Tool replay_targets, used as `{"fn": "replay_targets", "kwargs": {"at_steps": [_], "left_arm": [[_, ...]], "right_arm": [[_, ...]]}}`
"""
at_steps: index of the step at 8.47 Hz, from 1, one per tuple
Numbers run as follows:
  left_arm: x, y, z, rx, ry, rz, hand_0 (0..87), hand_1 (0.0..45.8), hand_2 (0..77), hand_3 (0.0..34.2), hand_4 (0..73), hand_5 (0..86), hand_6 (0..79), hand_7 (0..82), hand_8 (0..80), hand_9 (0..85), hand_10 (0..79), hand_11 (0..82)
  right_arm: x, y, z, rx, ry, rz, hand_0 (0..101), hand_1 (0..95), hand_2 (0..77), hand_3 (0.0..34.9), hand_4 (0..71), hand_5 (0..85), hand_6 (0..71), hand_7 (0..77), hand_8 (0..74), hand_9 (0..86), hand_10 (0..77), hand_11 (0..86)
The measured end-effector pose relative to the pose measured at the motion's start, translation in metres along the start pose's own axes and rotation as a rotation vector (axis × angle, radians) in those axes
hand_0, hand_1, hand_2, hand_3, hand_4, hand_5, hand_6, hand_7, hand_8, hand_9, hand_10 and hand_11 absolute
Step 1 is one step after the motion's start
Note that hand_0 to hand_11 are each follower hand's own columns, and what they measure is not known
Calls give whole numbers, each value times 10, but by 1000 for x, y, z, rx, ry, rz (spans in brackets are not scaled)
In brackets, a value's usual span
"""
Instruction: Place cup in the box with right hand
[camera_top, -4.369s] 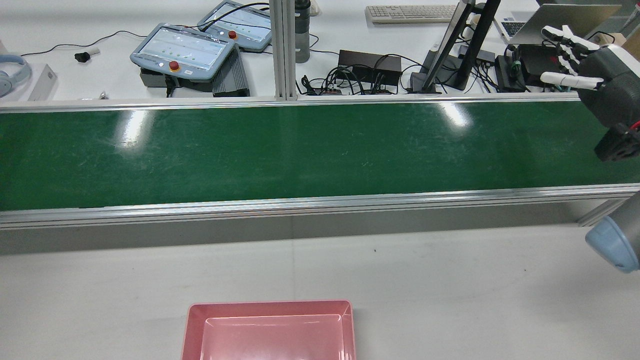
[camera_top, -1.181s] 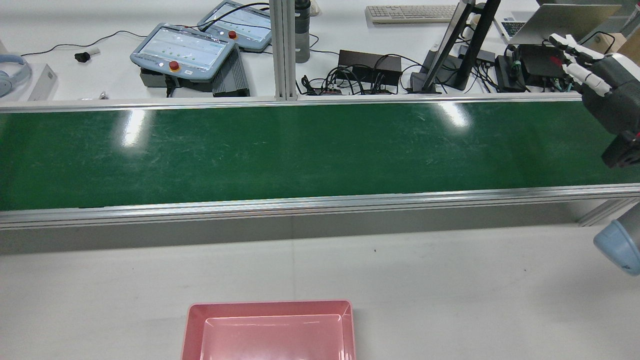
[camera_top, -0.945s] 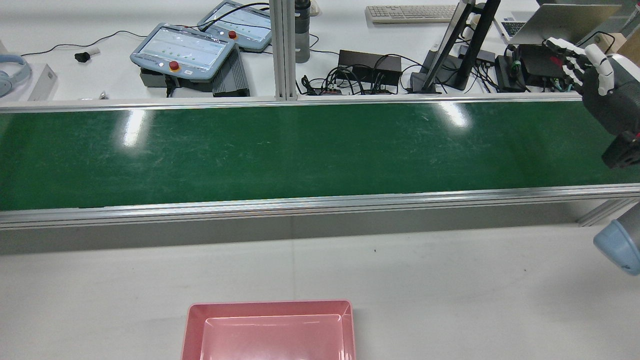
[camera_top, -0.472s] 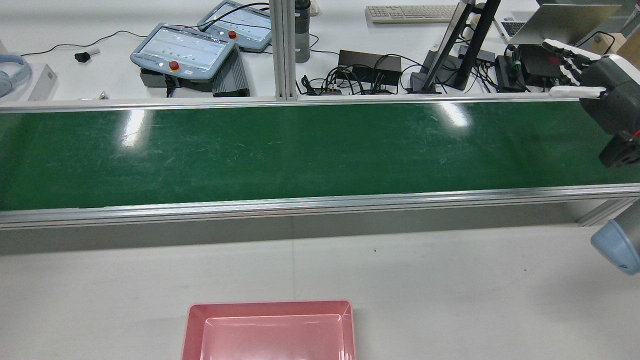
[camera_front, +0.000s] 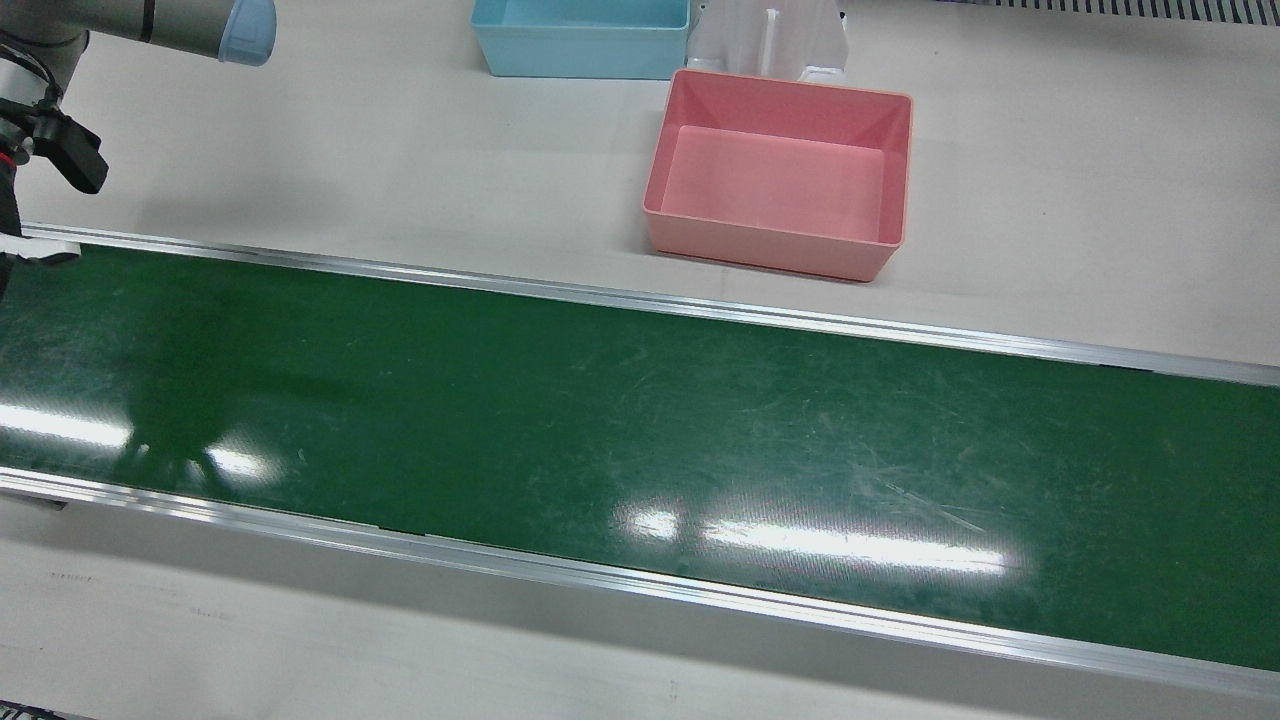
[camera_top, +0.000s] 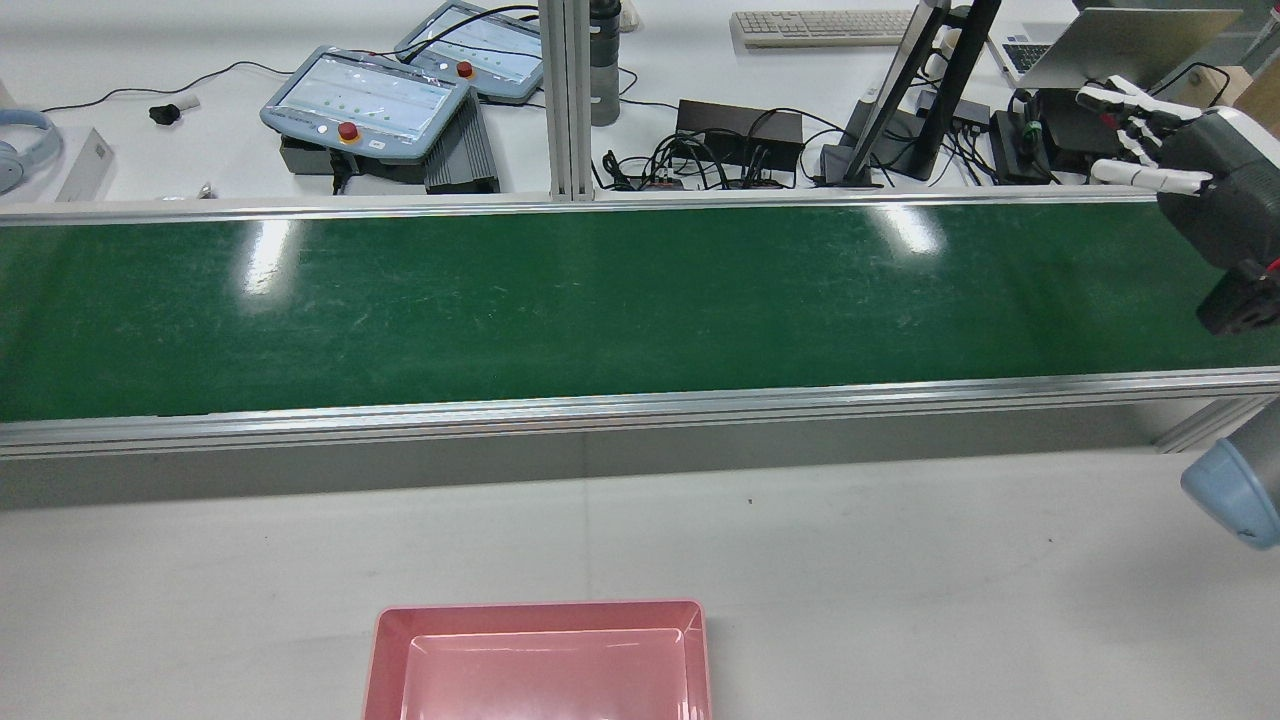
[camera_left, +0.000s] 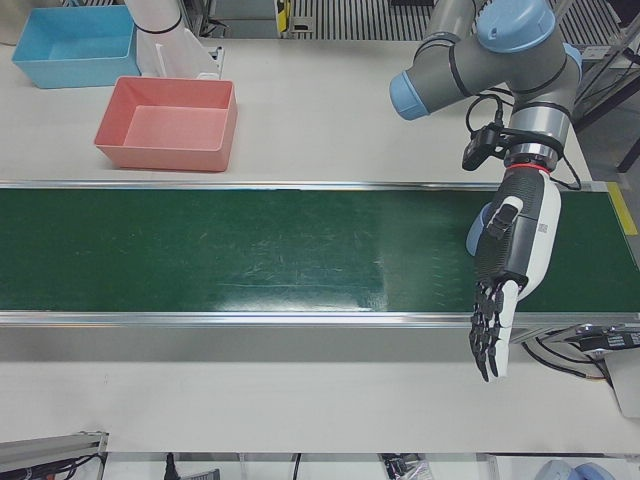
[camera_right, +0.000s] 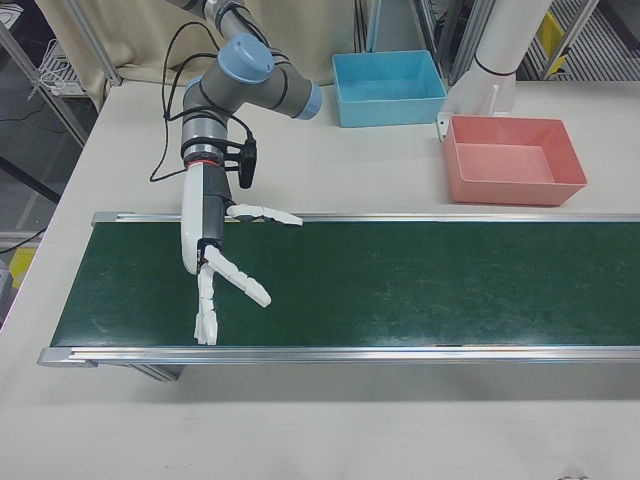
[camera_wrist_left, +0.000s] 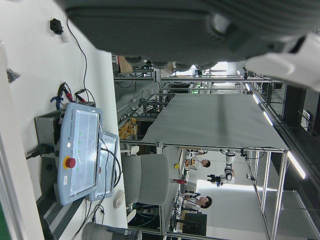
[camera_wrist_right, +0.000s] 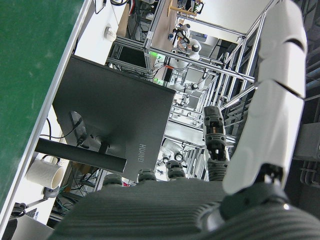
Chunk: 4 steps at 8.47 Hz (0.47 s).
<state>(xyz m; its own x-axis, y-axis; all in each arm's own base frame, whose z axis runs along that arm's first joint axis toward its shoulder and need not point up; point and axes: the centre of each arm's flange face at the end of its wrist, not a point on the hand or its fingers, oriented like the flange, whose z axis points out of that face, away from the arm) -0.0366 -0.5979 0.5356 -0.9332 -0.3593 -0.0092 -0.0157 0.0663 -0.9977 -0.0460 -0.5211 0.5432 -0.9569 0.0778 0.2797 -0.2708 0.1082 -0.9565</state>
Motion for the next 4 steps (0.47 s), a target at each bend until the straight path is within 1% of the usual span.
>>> {"fn": "replay_targets", "kwargs": {"at_steps": [1,2,4], "left_arm": [[0,0,0,0,0,0,0,5,5,0,0,0,0,0,0,0,0,0],[0,0,0,0,0,0,0,5,5,0,0,0,0,0,0,0,0,0],[0,0,0,0,0,-1,0,5,5,0,0,0,0,0,0,0,0,0]], "right_arm": [[0,0,0,-1,1,1,502,196,109,104,164,44,22,87,5,38,5,11],[0,0,0,-1,1,1,501,196,87,104,169,44,33,87,5,38,5,11],[2,1,0,-4,5,2,502,196,87,103,169,44,33,87,5,38,5,11]]}}
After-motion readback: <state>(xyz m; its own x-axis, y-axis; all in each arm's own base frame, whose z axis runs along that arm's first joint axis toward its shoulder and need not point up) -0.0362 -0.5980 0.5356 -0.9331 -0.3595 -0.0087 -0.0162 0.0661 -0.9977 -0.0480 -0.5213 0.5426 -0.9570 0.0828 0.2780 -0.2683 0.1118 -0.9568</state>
